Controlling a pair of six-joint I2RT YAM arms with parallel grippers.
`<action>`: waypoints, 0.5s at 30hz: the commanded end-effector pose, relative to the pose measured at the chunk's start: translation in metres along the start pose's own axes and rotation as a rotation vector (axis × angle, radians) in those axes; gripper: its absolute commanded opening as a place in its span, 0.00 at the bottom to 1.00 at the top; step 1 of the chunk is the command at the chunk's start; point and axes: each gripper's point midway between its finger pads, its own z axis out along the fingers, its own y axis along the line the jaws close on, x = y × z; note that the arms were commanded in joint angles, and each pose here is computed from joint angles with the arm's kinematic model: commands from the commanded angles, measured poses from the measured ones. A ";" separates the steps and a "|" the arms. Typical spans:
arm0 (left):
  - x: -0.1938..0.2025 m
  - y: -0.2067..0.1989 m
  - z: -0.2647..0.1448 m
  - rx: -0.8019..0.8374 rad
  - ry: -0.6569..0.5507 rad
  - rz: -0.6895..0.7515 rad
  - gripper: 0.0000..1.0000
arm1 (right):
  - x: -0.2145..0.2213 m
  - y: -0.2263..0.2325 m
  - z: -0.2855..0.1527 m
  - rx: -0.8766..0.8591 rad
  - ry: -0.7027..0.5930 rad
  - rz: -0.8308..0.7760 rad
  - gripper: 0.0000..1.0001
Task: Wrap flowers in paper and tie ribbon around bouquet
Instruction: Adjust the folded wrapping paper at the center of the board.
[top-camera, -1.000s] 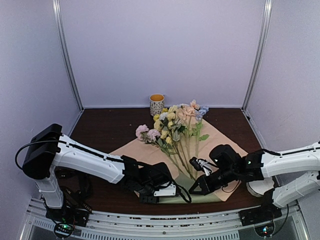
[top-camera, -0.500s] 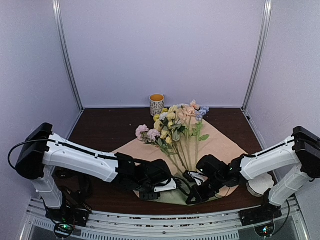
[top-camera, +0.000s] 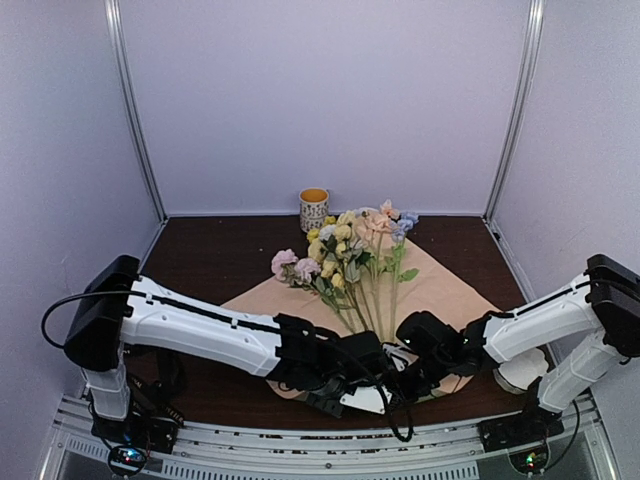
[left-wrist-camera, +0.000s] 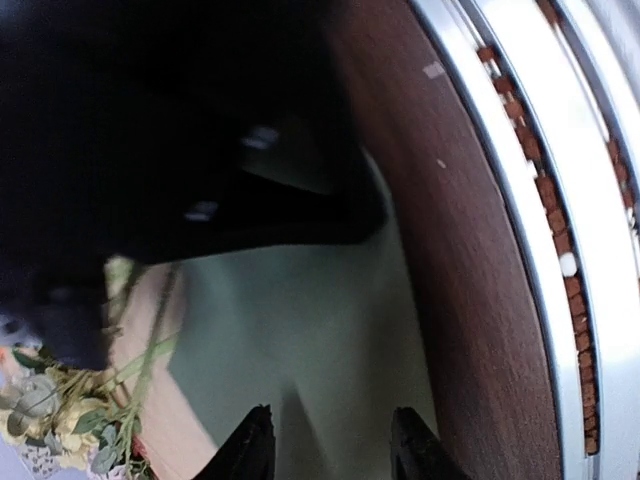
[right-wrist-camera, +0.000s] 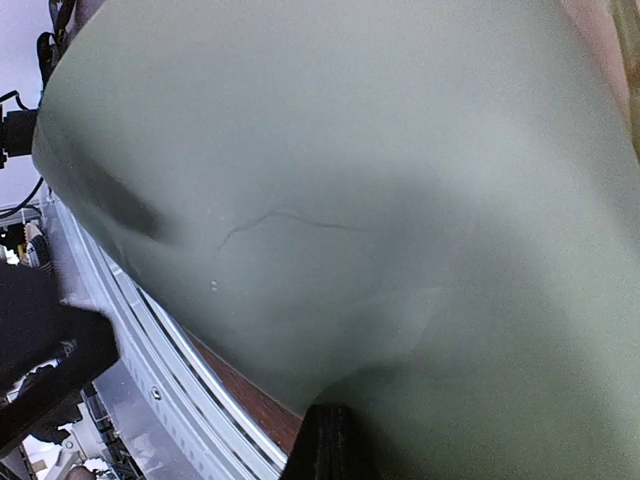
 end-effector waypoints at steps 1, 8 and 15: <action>0.036 -0.029 0.029 0.135 0.120 0.234 0.43 | 0.001 -0.022 0.001 0.070 -0.021 0.045 0.00; 0.020 -0.041 0.039 0.201 0.014 0.227 0.28 | 0.003 -0.031 0.004 0.088 -0.034 0.062 0.00; 0.052 -0.062 0.038 0.323 0.084 0.147 0.18 | 0.004 -0.036 0.005 0.113 -0.026 0.078 0.00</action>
